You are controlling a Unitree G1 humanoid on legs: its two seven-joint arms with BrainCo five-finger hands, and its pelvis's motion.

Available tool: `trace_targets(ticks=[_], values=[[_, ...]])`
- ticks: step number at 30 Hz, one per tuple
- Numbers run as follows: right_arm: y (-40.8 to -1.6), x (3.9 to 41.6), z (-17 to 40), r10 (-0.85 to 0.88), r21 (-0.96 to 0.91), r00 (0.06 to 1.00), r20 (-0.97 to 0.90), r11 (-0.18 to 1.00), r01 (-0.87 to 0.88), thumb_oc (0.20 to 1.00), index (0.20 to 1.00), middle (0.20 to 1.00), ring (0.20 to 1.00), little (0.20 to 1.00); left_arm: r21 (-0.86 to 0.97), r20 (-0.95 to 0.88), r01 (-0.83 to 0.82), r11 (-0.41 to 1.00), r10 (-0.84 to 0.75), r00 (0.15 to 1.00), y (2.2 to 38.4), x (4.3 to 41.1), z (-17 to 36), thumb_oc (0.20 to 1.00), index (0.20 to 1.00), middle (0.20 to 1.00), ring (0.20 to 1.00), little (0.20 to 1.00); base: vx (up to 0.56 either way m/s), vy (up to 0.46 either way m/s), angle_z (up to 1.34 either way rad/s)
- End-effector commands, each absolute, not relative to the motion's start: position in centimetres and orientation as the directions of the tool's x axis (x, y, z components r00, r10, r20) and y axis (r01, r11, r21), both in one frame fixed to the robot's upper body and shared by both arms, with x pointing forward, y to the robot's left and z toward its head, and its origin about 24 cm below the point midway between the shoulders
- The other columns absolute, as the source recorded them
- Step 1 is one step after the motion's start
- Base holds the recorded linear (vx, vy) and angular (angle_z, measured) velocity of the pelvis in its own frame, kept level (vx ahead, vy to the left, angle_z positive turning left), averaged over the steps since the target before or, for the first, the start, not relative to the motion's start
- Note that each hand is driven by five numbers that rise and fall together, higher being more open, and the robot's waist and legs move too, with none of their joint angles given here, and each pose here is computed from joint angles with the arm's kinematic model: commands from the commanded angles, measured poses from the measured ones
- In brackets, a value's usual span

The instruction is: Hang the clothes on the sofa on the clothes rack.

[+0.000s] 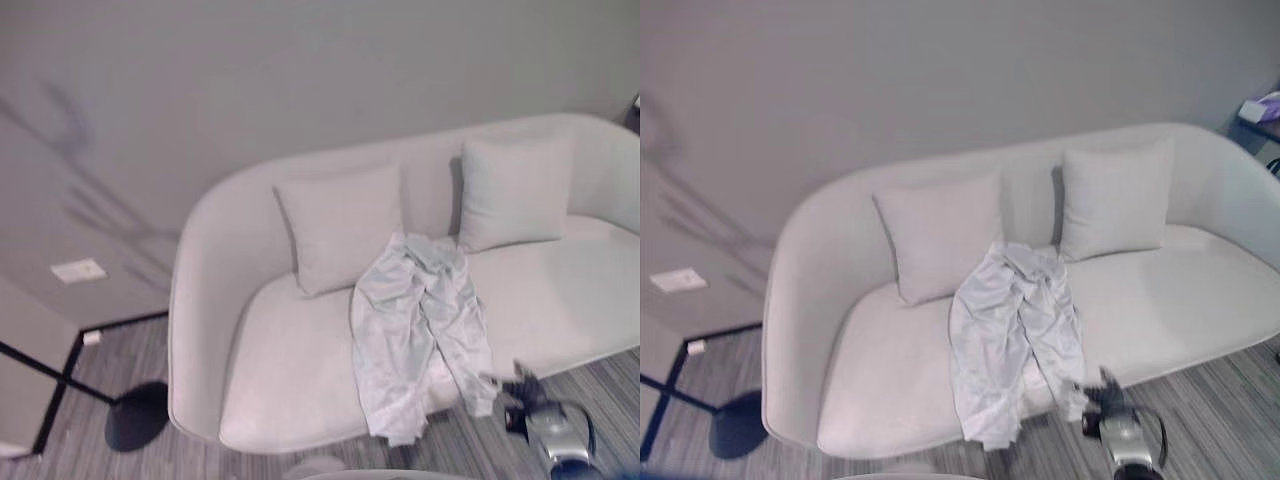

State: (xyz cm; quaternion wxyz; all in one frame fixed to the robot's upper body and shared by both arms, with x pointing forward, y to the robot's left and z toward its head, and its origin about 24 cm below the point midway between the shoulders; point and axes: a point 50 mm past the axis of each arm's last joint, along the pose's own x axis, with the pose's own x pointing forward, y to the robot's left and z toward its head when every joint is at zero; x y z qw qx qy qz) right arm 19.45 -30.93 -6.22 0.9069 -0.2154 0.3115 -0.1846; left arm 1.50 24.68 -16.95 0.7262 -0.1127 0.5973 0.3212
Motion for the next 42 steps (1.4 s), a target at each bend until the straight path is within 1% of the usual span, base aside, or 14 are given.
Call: trace_targets(ticks=[1,7,11,13,15,17,22,23,28,31,32,33,36,42], values=[[-35.4,20.1,-2.9,-0.595,-0.681,0.734,-0.329,0.688,0.252,1.0,1.0,1.0,1.0,1.0,0.218,-0.95,-0.585,0.781,0.307,0.055,23.1,0.6,-17.3,1.0,1.0,1.0,1.0,1.0,0.12,-0.408,1.83],[-36.3,22.9,-0.6,-0.558,-0.788,0.785,-0.27,0.597,0.152,1.0,1.0,1.0,1.0,1.0,0.176,-0.959,-0.595,0.784,0.272,0.075,21.6,0.8,-17.6,1.0,1.0,1.0,1.0,1.0,0.05,-0.298,0.72],[-37.2,24.7,0.9,-0.595,-0.779,0.767,-0.242,0.59,0.211,1.0,1.0,1.0,1.0,1.0,0.144,-0.957,-0.548,0.824,0.257,0.136,21.3,2.5,-17.6,1.0,1.0,1.0,1.0,1.0,0.04,-0.127,1.27],[-37.7,24.0,0.3,-0.619,-0.749,0.736,-0.275,0.618,0.24,1.0,1.0,1.0,1.0,1.0,0.16,-0.958,-0.506,0.848,0.257,0.127,21.5,2.3,-17.6,1.0,1.0,1.0,1.0,1.0,0.11,-0.067,1.93],[-36.9,24.3,-0.9,-0.604,-0.715,0.722,-0.338,0.664,0.22,1.0,1.0,1.0,1.0,1.0,0.203,-0.962,-0.457,0.866,0.262,0.07,21.9,0.4,-17.6,1.0,1.0,1.0,1.0,1.0,0.14,0.041,1.62],[-34.6,26.7,-1.0,-0.565,-0.649,0.741,-0.363,0.724,0.233,1.0,1.0,1.0,1.0,1.0,0.222,-0.959,-0.416,0.882,0.274,0.068,22.4,0.0,-17.5,1.0,1.0,1.0,1.0,1.0,0.03,0.131,0.32],[-32.5,30.7,1.3,-0.558,-0.622,0.762,-0.329,0.735,0.27,1.0,1.0,1.0,1.0,1.0,0.237,-0.952,-0.405,0.883,0.295,0.084,22.5,0.7,-17.4,1.0,1.0,1.0,1.0,1.0,-0.07,0.221,0.08],[-32.1,32.1,2.5,-0.575,-0.65,0.753,-0.32,0.712,0.268,1.0,1.0,1.0,1.0,1.0,0.236,-0.944,-0.406,0.883,0.307,0.118,22.6,1.9,-17.4,1.0,1.0,1.0,1.0,1.0,-0.09,0.258,0.0],[-31.8,33.0,3.7,-0.658,-0.74,0.693,-0.295,0.616,0.269,1.0,1.0,1.0,1.0,1.0,0.224,-0.91,-0.407,0.885,0.339,0.236,22.6,5.5,-17.0,1.0,1.0,1.0,1.0,1.0,-0.06,0.188,-0.02],[-34.0,32.0,4.6,-0.712,-0.818,0.651,-0.263,0.522,0.241,1.0,1.0,1.0,1.0,1.0,0.175,-0.89,-0.394,0.902,0.317,0.329,20.9,7.7,-16.8,1.0,1.0,1.0,1.0,1.0,-0.02,0.143,0.13],[-34.1,31.7,4.2,-0.714,-0.835,0.644,-0.274,0.509,0.208,0.608,0.608,0.608,0.608,0.608,0.169,-0.885,-0.386,0.907,0.312,0.345,20.5,8.1,-16.7,1.0,1.0,1.0,1.0,1.0,-0.02,0.027,0.05],[-34.3,30.4,2.7,-0.707,-0.87,0.625,-0.333,0.486,0.086,0.2,0.2,0.2,0.2,0.2,0.156,-0.872,-0.352,0.923,0.296,0.39,20.0,9.2,-16.5,1.0,1.0,1.0,1.0,1.0,-0.02,0.014,-0.05],[-31.9,29.4,-0.6,-0.638,-0.867,0.625,-0.45,0.479,-0.135,0.2,0.2,0.2,0.2,0.2,0.135,-0.844,-0.283,0.95,0.259,0.469,18.6,10.9,-16.0,1.0,1.0,1.0,1.0,1.0,0.0,-0.027,-0.11],[-30.7,29.5,-1.4,-0.619,-0.856,0.631,-0.468,0.496,-0.149,0.2,0.2,0.2,0.2,0.2,0.139,-0.778,-0.155,0.978,0.205,0.594,17.1,14.0,-14.7,1.0,1.0,1.0,1.0,1.0,0.01,-0.008,-0.05]])
